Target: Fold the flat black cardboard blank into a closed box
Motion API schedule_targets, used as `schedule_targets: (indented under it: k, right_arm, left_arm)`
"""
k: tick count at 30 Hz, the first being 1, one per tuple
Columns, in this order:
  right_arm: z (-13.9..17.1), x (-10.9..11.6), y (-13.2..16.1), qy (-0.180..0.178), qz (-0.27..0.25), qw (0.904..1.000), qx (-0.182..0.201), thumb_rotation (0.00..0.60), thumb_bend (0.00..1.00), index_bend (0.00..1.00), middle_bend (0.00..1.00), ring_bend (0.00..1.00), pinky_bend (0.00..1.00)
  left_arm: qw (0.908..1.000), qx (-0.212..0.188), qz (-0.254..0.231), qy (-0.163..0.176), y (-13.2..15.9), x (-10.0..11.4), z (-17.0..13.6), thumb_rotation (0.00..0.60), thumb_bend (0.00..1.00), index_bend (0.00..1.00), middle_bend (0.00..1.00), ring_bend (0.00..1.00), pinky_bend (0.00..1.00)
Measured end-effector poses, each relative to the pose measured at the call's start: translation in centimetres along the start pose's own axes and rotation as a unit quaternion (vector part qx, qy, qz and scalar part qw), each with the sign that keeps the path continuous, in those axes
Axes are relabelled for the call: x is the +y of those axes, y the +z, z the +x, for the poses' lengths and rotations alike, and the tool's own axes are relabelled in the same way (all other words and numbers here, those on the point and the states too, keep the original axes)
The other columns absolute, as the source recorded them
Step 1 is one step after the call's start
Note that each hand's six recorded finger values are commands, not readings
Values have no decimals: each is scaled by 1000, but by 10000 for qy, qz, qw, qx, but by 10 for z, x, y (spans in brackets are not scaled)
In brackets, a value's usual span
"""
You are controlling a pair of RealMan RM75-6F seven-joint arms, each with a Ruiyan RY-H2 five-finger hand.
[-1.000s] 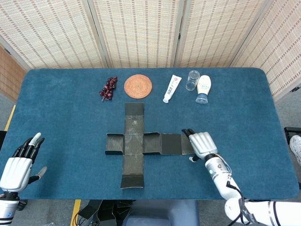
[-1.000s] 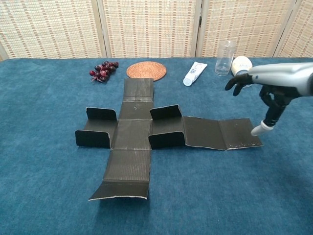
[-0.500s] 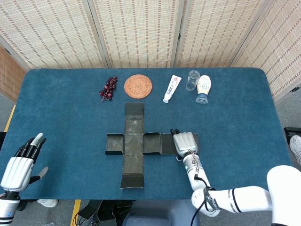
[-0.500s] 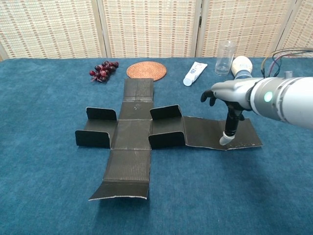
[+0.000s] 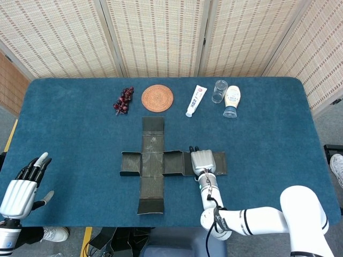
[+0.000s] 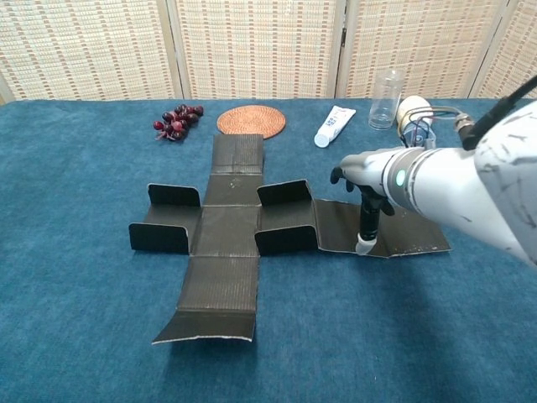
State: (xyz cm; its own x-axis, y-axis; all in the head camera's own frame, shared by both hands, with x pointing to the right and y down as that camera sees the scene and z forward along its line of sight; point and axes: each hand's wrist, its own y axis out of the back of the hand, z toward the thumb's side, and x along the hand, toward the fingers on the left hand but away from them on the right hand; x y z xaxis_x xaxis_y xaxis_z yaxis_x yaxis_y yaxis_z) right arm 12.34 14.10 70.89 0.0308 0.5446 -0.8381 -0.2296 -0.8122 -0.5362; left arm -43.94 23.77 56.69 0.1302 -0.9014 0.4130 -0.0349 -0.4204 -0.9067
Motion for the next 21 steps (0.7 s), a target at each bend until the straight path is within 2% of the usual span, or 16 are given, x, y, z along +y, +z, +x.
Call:
schedule_targets:
  k: [11,21]
  right_arm:
    - [-8,-5,13,155,252,9993,-215,600,0,55,121,751,934]
    - [-12,-8,19,151,454,9983,-325,600,0,55,121,751,934]
  left_arm:
    - [10000,9,-9,-31,-4,-2,0,600,199,31,15,65,200]
    - [10000,-1,-51,-45,-7,-4,1,600,199,31,14,65,200]
